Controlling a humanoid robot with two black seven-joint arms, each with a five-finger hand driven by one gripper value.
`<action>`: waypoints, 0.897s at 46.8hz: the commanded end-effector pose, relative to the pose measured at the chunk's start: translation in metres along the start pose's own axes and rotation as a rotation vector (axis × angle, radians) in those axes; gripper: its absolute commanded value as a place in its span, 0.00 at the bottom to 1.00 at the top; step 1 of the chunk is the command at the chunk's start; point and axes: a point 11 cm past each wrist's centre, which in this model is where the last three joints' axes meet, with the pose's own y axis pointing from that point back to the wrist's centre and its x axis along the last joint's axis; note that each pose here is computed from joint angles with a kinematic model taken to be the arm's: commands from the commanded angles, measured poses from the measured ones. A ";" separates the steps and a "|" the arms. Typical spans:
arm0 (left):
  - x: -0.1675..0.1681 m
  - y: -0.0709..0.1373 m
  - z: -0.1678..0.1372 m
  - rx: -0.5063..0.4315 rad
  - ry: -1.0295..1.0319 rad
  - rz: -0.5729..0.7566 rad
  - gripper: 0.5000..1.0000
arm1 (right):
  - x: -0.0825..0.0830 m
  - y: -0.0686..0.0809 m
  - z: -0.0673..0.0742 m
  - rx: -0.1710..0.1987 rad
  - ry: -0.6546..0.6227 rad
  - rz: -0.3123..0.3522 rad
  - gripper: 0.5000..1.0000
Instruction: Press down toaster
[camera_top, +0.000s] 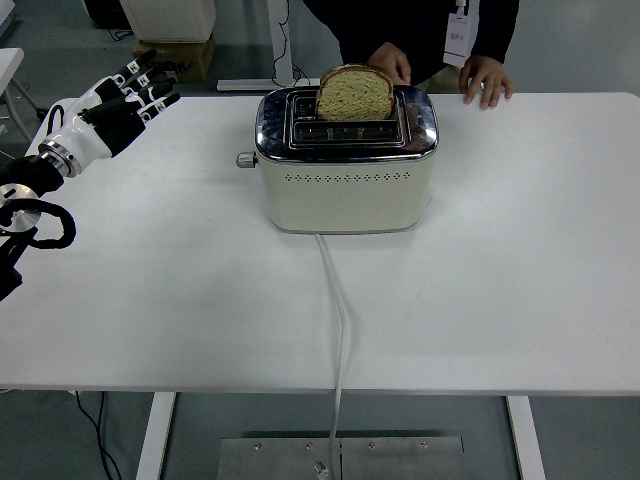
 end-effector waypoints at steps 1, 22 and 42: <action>0.000 0.000 0.000 -0.002 0.000 -0.001 1.00 | 0.000 0.000 0.000 0.000 0.000 0.000 1.00; -0.001 -0.001 -0.001 -0.004 0.009 -0.002 1.00 | 0.000 0.000 0.000 0.000 0.000 0.000 1.00; -0.003 -0.002 -0.012 0.007 0.029 -0.004 1.00 | 0.000 0.000 0.000 0.000 0.000 0.000 1.00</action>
